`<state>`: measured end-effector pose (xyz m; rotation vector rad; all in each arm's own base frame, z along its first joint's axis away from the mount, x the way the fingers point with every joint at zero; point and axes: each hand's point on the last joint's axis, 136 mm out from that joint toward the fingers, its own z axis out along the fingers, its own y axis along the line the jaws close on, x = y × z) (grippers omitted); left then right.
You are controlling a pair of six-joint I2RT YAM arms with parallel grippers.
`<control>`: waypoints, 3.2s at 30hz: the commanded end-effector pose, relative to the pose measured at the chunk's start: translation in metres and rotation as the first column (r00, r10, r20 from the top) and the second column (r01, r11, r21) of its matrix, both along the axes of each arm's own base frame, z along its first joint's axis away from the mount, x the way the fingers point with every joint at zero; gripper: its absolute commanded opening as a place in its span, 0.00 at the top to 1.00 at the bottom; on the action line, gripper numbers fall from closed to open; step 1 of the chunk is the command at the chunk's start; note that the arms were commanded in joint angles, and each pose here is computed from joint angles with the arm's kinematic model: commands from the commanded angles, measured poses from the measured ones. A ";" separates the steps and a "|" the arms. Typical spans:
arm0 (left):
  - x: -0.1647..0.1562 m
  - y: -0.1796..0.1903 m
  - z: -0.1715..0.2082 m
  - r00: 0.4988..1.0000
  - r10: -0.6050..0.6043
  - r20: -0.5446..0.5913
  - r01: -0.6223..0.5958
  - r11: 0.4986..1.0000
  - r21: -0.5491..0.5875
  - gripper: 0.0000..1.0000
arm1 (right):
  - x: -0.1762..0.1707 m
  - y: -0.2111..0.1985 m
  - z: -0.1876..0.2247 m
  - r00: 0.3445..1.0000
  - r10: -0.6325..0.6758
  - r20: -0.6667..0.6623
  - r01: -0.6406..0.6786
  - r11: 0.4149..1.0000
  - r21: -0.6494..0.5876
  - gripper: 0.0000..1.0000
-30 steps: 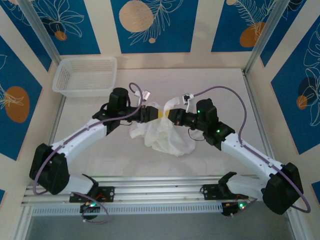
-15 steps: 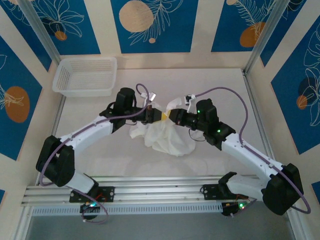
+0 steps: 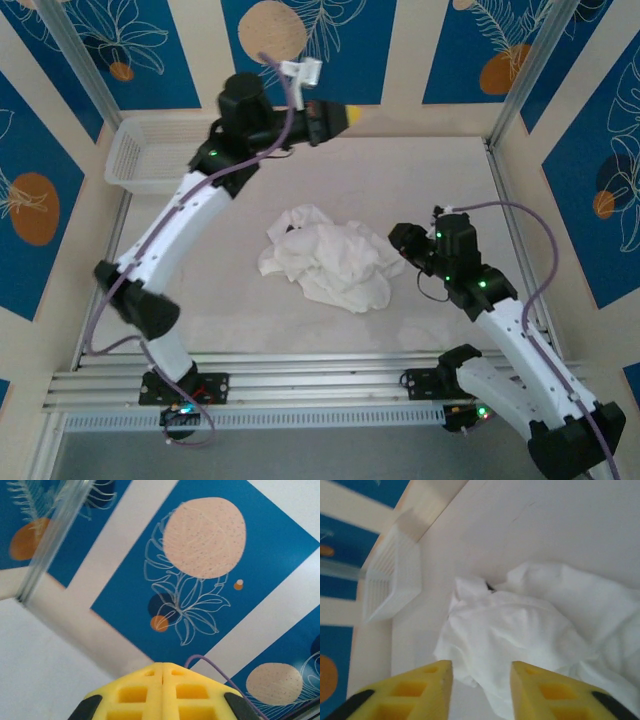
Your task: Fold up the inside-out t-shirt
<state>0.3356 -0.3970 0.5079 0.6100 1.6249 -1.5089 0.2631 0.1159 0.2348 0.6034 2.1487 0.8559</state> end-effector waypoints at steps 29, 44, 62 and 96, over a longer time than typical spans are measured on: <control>-0.089 0.307 -0.193 0.603 0.795 0.065 -0.637 0.431 0.639 0.39 | 0.036 0.307 -0.102 0.437 0.814 -0.383 -0.773 0.123 -0.622 0.40; -0.108 0.335 -0.198 0.511 0.855 0.094 -0.697 0.347 0.628 0.39 | 0.054 0.330 -0.137 0.393 0.795 -0.463 -0.808 0.059 -0.586 1.00; -0.076 0.283 -0.185 0.660 0.752 0.006 -0.612 0.533 0.584 0.37 | -0.017 0.190 0.023 0.498 0.857 0.131 -0.724 0.494 -0.482 0.97; -0.075 0.247 -0.373 0.503 0.756 -0.419 -0.252 0.592 0.765 0.38 | 0.056 0.259 -0.140 0.466 0.812 -0.351 -0.877 0.371 -0.306 0.94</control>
